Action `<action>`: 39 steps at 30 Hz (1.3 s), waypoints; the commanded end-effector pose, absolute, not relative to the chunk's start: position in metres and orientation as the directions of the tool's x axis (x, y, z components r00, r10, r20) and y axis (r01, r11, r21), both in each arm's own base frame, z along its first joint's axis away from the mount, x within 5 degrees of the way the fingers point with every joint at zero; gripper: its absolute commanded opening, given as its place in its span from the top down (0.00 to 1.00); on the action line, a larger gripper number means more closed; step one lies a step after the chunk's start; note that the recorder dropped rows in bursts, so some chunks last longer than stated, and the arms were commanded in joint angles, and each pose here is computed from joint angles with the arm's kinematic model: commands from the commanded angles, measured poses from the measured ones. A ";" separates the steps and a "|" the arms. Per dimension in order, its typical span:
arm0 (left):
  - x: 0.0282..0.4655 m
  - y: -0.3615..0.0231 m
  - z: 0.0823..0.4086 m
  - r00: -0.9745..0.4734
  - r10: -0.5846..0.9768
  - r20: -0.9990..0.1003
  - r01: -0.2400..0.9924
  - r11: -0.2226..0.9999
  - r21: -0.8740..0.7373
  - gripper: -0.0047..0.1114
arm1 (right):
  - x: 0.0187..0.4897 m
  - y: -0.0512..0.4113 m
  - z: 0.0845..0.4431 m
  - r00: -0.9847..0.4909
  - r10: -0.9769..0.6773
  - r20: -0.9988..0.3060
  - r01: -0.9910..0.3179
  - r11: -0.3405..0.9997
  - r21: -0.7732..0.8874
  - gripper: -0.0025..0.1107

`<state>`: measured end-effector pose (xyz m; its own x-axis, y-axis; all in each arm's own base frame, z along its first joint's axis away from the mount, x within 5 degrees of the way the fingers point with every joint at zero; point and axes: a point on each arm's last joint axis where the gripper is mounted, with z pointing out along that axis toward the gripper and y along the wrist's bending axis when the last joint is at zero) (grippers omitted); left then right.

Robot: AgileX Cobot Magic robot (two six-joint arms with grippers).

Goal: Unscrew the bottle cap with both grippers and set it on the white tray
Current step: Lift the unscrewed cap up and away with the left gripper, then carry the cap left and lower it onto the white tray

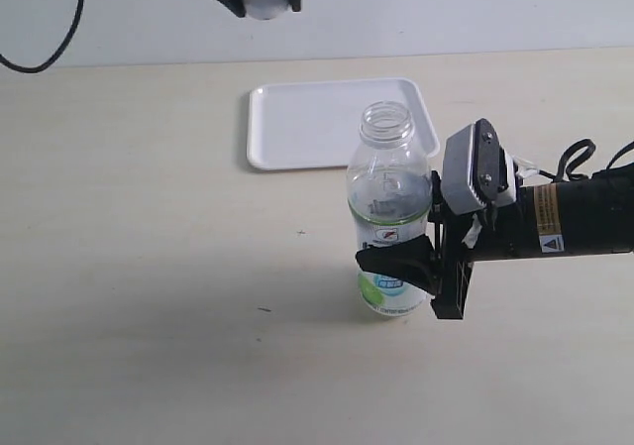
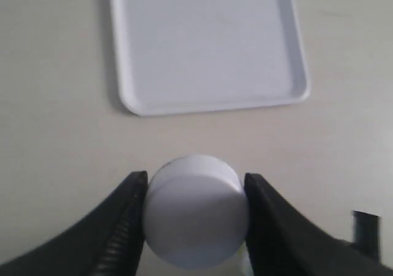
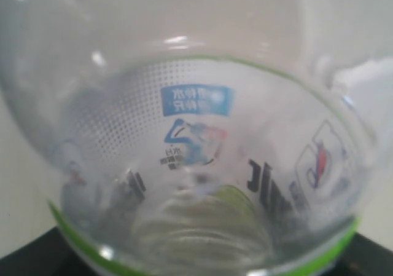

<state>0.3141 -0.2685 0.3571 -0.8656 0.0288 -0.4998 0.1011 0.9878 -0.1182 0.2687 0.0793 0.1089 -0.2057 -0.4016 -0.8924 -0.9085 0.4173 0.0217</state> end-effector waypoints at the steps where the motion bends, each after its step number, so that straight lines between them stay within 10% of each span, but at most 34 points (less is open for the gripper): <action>1: 0.335 -0.258 0.329 -0.859 0.137 -0.493 0.146 0.989 0.021 0.96 | 0.266 0.074 0.096 -0.296 -0.481 -0.826 -0.889 0.455 0.053 0.98; 22: 0.431 -0.261 0.177 -0.772 0.398 -0.496 0.390 0.912 0.124 0.96 | 0.269 0.073 0.097 -0.354 -0.432 -0.829 -0.852 0.515 0.095 0.98; 39: 0.450 -0.252 0.145 -0.785 0.436 -0.440 0.475 0.880 0.026 0.96 | 0.269 0.073 0.097 -0.372 -0.421 -0.827 -0.844 0.524 0.113 0.98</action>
<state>0.4455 -0.2535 0.1513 -0.7817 0.4495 -0.4323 0.4812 0.8757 0.0404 0.2722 0.0778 0.1091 -0.3218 -0.3361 -0.8851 -0.8577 0.4995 0.1222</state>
